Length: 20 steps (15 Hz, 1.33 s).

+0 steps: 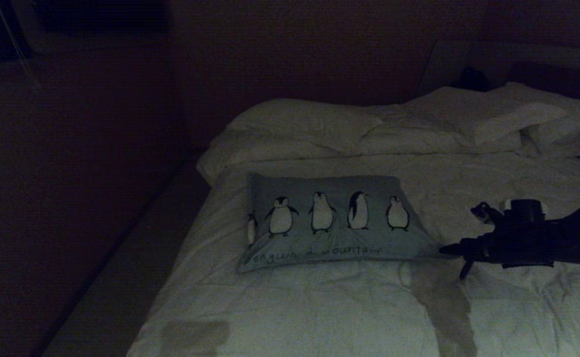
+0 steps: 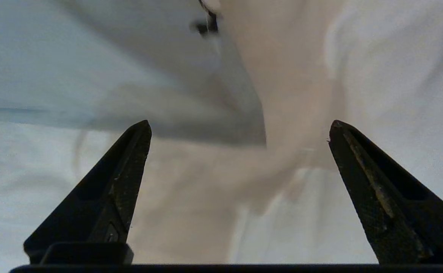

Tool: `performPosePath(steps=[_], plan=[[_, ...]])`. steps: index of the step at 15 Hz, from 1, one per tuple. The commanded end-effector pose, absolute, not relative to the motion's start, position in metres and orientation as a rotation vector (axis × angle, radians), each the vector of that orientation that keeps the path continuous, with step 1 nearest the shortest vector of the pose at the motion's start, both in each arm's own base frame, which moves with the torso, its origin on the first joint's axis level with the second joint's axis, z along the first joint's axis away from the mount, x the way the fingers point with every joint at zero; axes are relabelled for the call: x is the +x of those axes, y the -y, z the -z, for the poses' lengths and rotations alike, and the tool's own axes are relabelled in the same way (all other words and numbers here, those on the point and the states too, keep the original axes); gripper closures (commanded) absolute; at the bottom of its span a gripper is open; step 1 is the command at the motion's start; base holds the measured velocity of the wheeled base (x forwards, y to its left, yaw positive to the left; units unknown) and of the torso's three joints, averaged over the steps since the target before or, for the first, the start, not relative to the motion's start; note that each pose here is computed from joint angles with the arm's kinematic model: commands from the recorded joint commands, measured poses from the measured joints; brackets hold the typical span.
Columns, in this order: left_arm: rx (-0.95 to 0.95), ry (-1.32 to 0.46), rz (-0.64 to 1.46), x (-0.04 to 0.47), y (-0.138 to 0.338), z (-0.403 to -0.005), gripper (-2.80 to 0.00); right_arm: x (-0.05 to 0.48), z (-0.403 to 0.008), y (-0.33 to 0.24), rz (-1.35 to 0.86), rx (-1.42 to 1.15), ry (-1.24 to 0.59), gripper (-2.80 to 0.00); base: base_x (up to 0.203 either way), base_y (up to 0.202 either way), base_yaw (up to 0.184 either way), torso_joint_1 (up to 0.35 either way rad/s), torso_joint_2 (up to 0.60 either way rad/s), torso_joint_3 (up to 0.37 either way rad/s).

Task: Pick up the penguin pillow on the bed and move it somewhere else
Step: Pick up the pillow

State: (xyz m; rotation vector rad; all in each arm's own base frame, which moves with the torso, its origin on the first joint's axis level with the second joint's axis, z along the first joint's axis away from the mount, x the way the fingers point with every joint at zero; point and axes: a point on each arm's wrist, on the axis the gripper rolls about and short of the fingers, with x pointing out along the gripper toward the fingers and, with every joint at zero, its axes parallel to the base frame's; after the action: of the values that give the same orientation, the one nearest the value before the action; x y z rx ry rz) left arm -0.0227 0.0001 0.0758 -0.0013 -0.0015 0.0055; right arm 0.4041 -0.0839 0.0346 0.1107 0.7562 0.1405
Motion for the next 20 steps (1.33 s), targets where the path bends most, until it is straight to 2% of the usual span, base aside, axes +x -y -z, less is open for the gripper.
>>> performPosePath(steps=[1, 8, 15, 20], plan=[[-0.002, 0.002, -0.006, -0.023, 0.000, -0.076, 0.00, 0.413, -0.040, 0.077, -0.175, -0.294, -0.682, -2.80, 0.000, 0.000, 0.000, 0.000, 0.00, 0.000], [-0.002, 0.002, -0.006, -0.023, 0.000, -0.076, 0.00, 0.437, -0.033, 0.014, -0.238, -0.505, -0.639, -2.80, 0.000, 0.000, 0.000, 0.000, 0.00, 0.000], [-0.002, 0.002, -0.006, -0.023, 0.000, -0.076, 0.00, 0.434, -0.028, 0.011, -0.245, -0.573, -0.659, -2.80, 0.000, 0.000, 0.000, 0.000, 0.00, 0.000], [-0.002, 0.002, -0.006, -0.023, 0.000, -0.076, 0.00, 0.406, -0.041, 0.009, -0.292, -0.555, -0.663, -2.80, 0.000, 0.000, 0.000, 0.000, 0.00, 0.000]])
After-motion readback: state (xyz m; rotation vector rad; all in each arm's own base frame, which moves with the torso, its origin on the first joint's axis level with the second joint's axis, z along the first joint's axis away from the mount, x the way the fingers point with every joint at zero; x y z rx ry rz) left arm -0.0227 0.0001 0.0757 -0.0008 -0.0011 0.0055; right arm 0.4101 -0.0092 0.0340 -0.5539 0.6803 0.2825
